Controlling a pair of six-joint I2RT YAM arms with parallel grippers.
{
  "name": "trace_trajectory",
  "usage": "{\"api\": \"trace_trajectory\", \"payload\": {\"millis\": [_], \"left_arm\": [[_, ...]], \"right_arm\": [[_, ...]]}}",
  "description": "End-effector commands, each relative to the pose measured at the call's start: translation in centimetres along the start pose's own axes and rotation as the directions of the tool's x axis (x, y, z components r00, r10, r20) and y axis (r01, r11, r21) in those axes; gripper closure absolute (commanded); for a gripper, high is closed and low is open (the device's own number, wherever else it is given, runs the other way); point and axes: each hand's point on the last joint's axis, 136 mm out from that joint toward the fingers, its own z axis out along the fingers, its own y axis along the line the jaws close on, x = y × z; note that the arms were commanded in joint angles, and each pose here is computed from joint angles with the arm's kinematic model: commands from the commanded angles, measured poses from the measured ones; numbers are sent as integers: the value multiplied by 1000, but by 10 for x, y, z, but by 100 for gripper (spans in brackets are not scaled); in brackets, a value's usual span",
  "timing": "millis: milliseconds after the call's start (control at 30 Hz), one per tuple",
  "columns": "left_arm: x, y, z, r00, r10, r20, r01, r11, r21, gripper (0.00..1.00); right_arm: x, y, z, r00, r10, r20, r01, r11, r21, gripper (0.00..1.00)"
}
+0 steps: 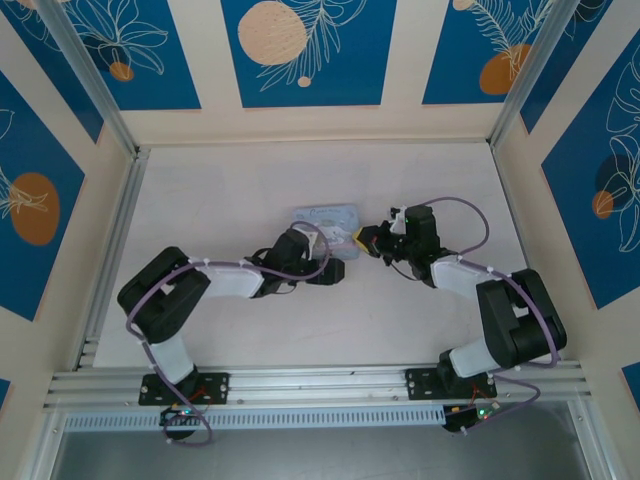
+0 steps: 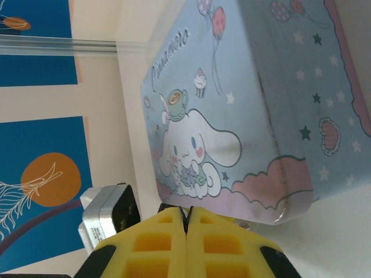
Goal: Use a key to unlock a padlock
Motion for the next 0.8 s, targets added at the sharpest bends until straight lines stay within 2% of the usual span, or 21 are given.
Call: {"api": "trace_trajectory", "payload": {"millis": [0,367,633,767], "left_arm": [[-14,-11,8,997,60,51,-62,998,23,0],[-25,1,22,985,136,108,-129,989,-68,2],[-26,12,25,960,251,126,-223,954,-201,2],[-28,12,31,952,277,126,-246,944,-219,3]], "right_arm": [[-11,11,4,1000,-24,16,24,999,-27,100],[-18,5,14,1000,-8,17,8,1000,-1,100],[-20,2,17,1000,-2,20,2,1000,6,100],[-20,-1,17,1000,1,20,-2,1000,13,100]]}}
